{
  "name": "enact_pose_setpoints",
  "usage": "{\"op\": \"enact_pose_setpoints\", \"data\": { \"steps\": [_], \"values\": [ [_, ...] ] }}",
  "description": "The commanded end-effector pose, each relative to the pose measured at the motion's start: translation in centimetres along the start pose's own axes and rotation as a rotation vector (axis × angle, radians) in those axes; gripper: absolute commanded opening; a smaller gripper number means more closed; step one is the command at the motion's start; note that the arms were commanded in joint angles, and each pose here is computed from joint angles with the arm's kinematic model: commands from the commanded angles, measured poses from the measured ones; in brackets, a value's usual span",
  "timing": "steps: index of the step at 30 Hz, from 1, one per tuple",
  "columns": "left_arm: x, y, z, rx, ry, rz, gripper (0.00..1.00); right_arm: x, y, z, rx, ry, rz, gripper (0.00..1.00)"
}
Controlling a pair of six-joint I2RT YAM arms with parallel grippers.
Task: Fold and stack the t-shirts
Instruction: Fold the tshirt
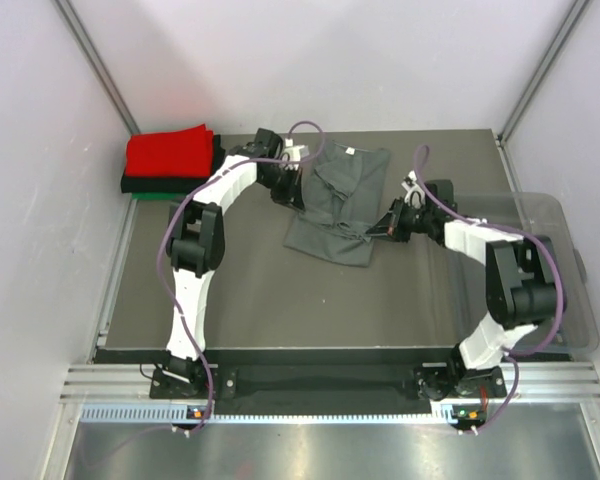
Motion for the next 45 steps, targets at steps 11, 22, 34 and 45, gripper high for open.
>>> {"op": "enact_pose_setpoints", "data": {
  "steps": [11, 22, 34, 45],
  "values": [
    [-1.3, -0.2, 4.8, -0.219, -0.07, -0.039, 0.0, -2.4, -2.3, 4.3, -0.046, 0.108, 0.018, 0.0],
    [-0.8, -0.6, 5.3, -0.237, -0.05, 0.013, 0.01, -3.2, -3.0, 6.1, -0.06, 0.126, 0.034, 0.28],
    [-0.9, 2.6, 5.3, -0.355, -0.021, 0.178, 0.56, -0.4, 0.7, 6.3, -0.101, 0.214, 0.048, 0.51],
    [1.1, 5.3, -0.8, -0.106, 0.169, 0.101, 0.71, 0.4, 3.8, -0.5, -0.05, 0.063, 0.006, 0.56]
  ]
}}
Point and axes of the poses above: each gripper's point midway between its finger pads, its own y axis back along the fingers, its own x axis along the line the jaws close on, z = x × y, the point moved 9 cm from there along y, back along the fingers, and after that the axes turned 13 degrees about y, right-handed, at the moved point
